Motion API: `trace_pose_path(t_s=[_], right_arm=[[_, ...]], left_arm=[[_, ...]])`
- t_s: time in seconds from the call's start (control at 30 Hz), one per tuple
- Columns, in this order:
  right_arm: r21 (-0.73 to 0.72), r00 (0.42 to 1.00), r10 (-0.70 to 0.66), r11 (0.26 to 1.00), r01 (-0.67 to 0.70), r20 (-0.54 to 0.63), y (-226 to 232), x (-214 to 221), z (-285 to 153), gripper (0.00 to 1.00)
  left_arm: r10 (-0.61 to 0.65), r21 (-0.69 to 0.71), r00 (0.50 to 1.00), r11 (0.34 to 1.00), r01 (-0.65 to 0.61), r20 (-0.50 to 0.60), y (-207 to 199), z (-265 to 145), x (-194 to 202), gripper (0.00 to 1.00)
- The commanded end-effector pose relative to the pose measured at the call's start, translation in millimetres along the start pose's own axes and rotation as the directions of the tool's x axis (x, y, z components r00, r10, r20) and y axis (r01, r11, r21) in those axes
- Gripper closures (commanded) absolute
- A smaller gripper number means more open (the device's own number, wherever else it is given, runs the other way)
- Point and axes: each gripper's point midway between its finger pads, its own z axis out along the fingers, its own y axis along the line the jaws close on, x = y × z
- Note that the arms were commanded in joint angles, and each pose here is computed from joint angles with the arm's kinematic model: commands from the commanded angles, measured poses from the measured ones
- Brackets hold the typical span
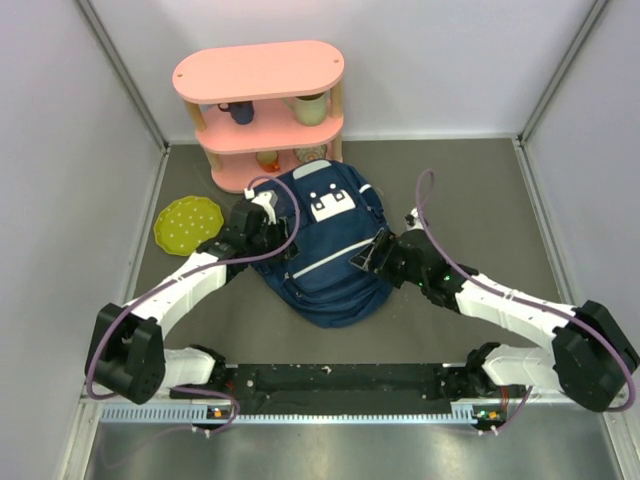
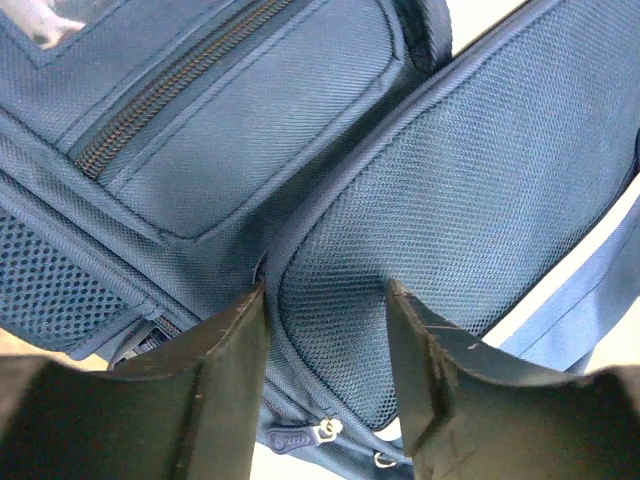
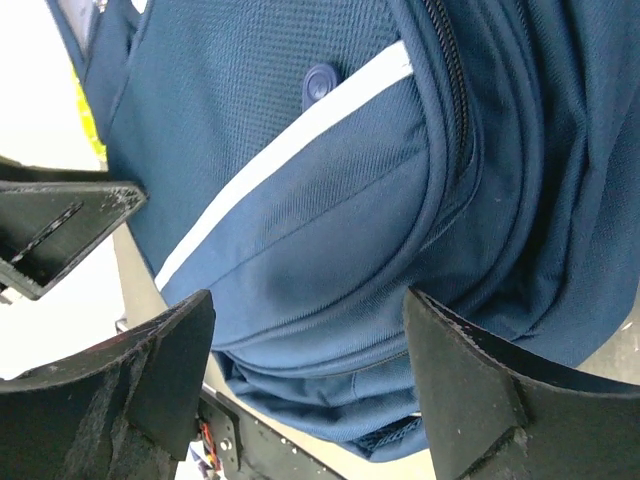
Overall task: Pack the student bag
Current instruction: Adjust the student bag at the center of the board.
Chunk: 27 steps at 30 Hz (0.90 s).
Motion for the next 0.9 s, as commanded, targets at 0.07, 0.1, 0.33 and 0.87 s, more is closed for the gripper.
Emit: trace_pose_path(t_s=[0.07,0.1,0.33,0.87], right_arm=[[-0.027,0.999,-0.005,1.000,0.006,0.046,17,-29,15,0.29],[-0.017,0.999,-0.008,1.000,0.009,0.047,14,-30,19,0.30],[-0.002,0.997,-0.009,1.000,0.009,0.078,2,-59,32,0.33],[0.022,0.980,-0.151,0.989,0.149,0.132,5,-124,29,0.29]], left_arm=[[0.009,0.099,1.000,0.995,-0.009,-0.003,-20,3,-8,0.73],[-0.004,0.108,1.000,0.994,0.004,0.000,-23,2,-9,0.77],[-0.156,0.187,0.987,0.969,0.161,-0.040,-35,-1,11,1.00],[-0.419,0.161,0.908,0.895,0.415,-0.011,-65,-11,55,1.00]])
